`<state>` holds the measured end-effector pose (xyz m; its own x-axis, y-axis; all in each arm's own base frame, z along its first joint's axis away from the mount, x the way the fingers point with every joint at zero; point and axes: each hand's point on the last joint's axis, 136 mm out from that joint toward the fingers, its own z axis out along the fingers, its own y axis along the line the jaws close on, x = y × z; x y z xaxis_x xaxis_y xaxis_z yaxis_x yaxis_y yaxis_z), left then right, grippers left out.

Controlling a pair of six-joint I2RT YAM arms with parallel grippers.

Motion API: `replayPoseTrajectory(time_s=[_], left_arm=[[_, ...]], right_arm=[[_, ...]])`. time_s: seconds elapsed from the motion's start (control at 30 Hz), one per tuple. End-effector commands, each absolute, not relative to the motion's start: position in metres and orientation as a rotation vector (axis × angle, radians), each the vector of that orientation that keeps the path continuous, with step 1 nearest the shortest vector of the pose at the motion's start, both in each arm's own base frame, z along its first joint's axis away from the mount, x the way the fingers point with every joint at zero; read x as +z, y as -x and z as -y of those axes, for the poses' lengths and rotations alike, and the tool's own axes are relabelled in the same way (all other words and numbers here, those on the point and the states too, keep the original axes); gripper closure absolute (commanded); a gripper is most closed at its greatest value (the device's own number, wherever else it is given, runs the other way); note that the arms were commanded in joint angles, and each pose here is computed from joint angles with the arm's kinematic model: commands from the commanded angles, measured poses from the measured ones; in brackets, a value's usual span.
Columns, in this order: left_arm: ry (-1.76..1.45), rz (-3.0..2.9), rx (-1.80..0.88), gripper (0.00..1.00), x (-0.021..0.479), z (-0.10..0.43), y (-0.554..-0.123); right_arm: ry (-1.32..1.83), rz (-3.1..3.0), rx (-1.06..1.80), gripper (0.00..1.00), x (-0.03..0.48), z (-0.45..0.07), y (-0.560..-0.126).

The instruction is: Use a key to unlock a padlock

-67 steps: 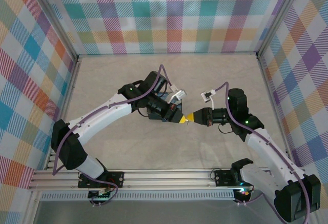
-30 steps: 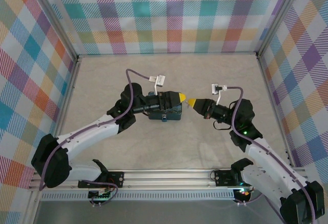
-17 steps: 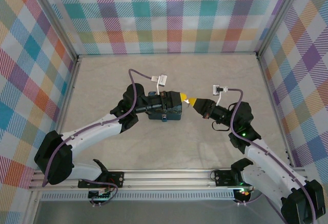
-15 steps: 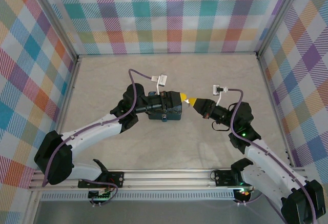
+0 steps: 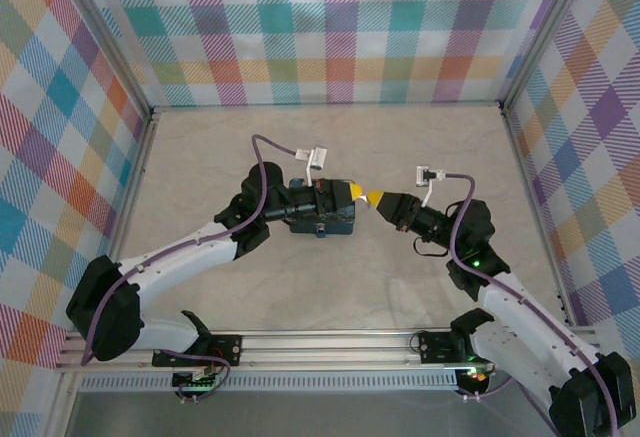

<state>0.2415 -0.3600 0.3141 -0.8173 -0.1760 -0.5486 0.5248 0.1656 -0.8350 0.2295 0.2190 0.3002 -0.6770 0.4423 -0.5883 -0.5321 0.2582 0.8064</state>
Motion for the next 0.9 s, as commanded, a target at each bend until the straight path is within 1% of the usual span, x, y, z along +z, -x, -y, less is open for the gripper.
replayPoseTrajectory(time_s=[0.0, 0.03, 0.13, 0.23, 0.43, 0.5, 0.67, 0.87], left_arm=[[-0.417, -1.904, -1.625, 1.0, 0.334, 0.356, -0.232], [-0.434, -1.924, -1.602, 1.0, 0.332, 0.356, -0.231], [-0.487, -1.987, -1.566, 1.0, 0.325, 0.355, -0.225], [-0.537, -2.003, -1.586, 1.0, 0.324, 0.357, -0.218], [-0.562, -1.996, -1.61, 1.0, 0.327, 0.359, -0.216], [-0.563, -1.996, -1.615, 1.0, 0.326, 0.361, -0.216], [-0.563, -1.995, -1.623, 1.0, 0.324, 0.362, -0.216], [-0.562, -1.995, -1.626, 1.0, 0.323, 0.363, -0.216]], right_arm=[[0.06, -1.8, 1.444, 0.57, 0.289, -0.211, -0.229], [0.067, -1.816, 1.417, 0.53, 0.288, -0.209, -0.228], [0.101, -1.824, 1.375, 0.48, 0.291, -0.206, -0.223], [0.159, -1.828, 1.392, 0.44, 0.295, -0.209, -0.216], [0.279, -1.78, 1.497, 0.41, 0.309, -0.223, -0.206], [0.301, -1.781, 1.522, 0.42, 0.31, -0.227, -0.205], [0.334, -1.778, 1.56, 0.51, 0.31, -0.233, -0.204], [0.36, -1.758, 1.574, 0.54, 0.315, -0.235, -0.202]])
